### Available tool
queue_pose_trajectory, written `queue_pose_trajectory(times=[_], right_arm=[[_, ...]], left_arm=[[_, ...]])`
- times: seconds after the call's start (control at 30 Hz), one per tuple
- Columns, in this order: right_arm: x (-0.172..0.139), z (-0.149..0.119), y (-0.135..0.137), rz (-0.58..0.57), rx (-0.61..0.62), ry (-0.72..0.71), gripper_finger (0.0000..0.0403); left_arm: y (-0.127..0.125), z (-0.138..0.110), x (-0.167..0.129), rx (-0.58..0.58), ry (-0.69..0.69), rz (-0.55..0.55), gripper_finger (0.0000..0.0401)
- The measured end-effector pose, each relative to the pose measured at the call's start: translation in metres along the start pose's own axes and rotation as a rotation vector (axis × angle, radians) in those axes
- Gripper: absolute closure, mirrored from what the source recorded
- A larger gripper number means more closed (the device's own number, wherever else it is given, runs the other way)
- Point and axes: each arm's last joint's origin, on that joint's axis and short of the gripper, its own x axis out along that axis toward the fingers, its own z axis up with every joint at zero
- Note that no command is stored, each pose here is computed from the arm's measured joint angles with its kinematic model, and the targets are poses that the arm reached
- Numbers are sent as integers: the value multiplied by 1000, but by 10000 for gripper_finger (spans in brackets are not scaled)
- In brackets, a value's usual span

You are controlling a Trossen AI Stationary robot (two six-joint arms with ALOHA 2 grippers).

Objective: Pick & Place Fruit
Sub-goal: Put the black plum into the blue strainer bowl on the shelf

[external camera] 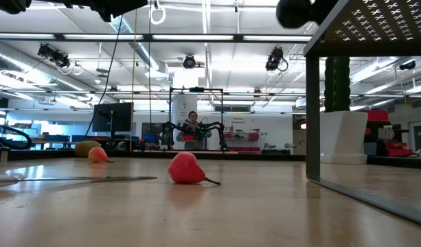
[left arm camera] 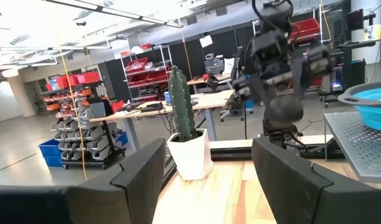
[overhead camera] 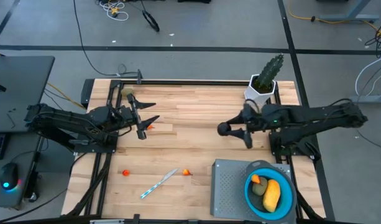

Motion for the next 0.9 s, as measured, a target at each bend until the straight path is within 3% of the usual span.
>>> queue_pose_trajectory(times=[0.3, 0.9], right_arm=[[-38, -6, 14, 186, -5, 3, 176], [-57, -17, 51, 451, -76, 26, 176]], left_arm=[[0, 0, 0, 1, 1, 0, 153], [0, -2, 0, -90, 18, -4, 153]])
